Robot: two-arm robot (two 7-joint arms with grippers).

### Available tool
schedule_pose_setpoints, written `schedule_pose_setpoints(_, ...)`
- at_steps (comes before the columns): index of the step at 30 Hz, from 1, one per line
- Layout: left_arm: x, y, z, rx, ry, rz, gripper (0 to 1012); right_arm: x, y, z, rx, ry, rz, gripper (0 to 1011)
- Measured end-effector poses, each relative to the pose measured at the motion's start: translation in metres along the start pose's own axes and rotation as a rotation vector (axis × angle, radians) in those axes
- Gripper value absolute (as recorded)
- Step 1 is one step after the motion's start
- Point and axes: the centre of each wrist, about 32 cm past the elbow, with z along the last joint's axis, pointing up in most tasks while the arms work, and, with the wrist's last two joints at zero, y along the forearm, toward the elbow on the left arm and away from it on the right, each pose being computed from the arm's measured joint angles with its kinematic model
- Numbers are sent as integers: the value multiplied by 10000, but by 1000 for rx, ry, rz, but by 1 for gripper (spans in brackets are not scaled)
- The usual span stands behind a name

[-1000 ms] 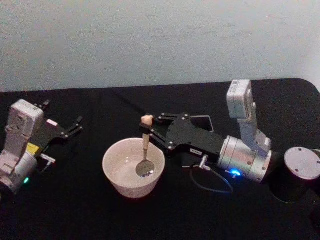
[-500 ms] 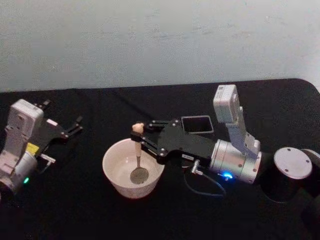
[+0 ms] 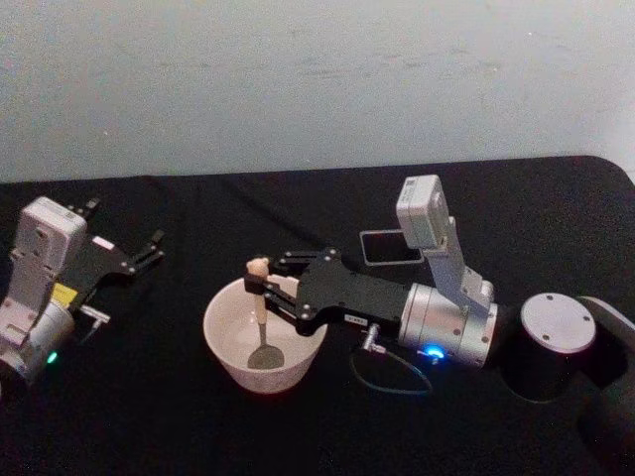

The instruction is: Pick up the stirring spoon with one hand, stir inside the cup, then place it back in its original position.

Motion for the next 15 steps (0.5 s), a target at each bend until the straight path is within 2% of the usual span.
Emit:
schedule_pose_setpoints(8, 0, 0, 0, 0, 0, 0, 1002, 27, 95, -32, -13, 0, 0, 228)
schedule_pose_setpoints(15, 0, 0, 0, 0, 0, 0, 1001, 67, 199, -31, -17, -11, -32, 228)
